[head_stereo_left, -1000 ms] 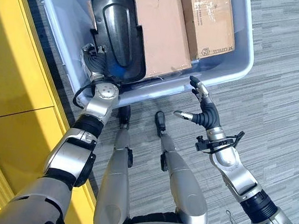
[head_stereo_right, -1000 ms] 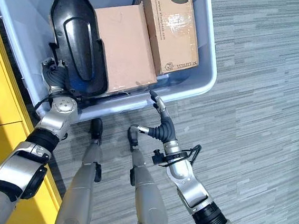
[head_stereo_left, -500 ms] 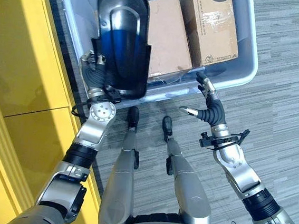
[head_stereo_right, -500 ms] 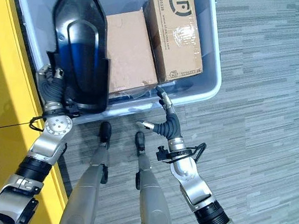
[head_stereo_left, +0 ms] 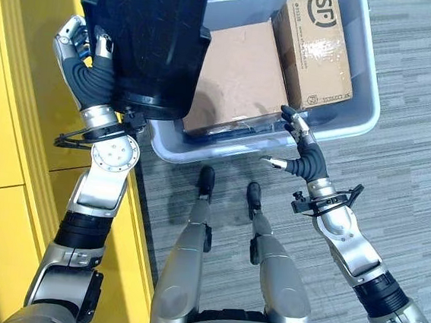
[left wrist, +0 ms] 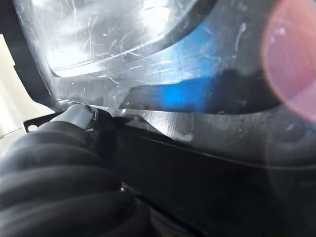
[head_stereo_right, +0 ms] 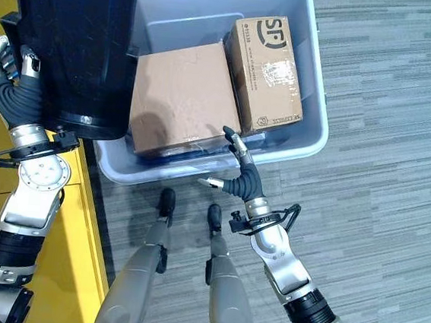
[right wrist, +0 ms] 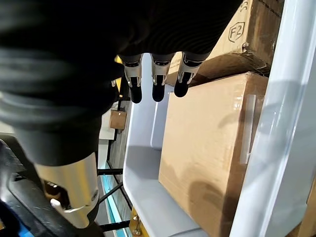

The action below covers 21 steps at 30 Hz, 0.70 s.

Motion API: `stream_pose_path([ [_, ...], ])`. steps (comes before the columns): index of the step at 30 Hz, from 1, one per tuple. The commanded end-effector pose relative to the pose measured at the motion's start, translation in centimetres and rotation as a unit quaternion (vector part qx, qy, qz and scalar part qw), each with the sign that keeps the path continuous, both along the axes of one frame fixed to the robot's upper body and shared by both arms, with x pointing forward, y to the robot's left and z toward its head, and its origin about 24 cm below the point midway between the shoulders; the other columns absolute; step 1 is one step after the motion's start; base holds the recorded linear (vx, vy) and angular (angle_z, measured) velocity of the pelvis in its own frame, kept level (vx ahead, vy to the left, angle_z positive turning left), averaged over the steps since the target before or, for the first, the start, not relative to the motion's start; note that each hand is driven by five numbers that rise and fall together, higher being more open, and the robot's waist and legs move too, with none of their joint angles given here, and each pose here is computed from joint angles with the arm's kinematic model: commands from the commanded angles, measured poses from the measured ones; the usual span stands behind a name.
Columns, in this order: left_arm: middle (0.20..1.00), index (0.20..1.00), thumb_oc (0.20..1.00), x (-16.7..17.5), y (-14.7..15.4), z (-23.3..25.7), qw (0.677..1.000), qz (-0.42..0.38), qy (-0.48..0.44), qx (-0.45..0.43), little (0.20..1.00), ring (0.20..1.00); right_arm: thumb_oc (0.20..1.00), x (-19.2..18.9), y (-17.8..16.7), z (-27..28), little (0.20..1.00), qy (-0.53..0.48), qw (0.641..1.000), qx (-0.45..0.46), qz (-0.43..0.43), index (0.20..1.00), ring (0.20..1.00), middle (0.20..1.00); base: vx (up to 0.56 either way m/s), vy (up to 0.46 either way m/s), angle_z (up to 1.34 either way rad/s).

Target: Move parts from the plastic box to the shelf.

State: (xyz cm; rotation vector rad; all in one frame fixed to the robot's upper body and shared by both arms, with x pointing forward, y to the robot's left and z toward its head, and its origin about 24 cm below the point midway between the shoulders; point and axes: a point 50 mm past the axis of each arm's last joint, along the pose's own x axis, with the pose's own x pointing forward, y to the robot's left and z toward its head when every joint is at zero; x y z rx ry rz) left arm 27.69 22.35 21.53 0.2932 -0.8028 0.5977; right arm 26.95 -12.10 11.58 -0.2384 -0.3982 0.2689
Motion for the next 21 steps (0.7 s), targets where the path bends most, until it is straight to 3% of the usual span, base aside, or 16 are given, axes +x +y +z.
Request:
stream_pose_path([
  [1, 0.2, 0.2, 0.2, -0.7, -0.5, -1.3, 0.996, -0.09, 0.011, -0.007, 0.2, 0.2, 1.0, -1.3, -0.4, -1.1, 1.0, 0.02, 1.0, 0.023, 0.002, 1.0, 1.0, 1.0, 0.02, -0.039, 0.02],
  [9, 0.2, 0.2, 0.2, -2.0, -0.4, -7.2, 0.969, -0.189, 0.16, -0.025, 0.2, 0.2, 1.0, -1.5, -2.6, -3.2, 1.0, 0.07, 0.997, 0.002, -0.029, 1.0, 1.0, 1.0, 0.01, -0.059, 0.16],
  [21, 0.2, 0.2, 0.2, -5.9, -0.3, -14.1, 0.91, -0.254, 0.312, -0.098, 0.2, 0.2, 1.0, -1.3, -3.4, -3.7, 1.0, 0.082, 0.996, -0.024, -0.018, 1.0, 1.0, 1.0, -0.03, -0.155, 0.35],
])
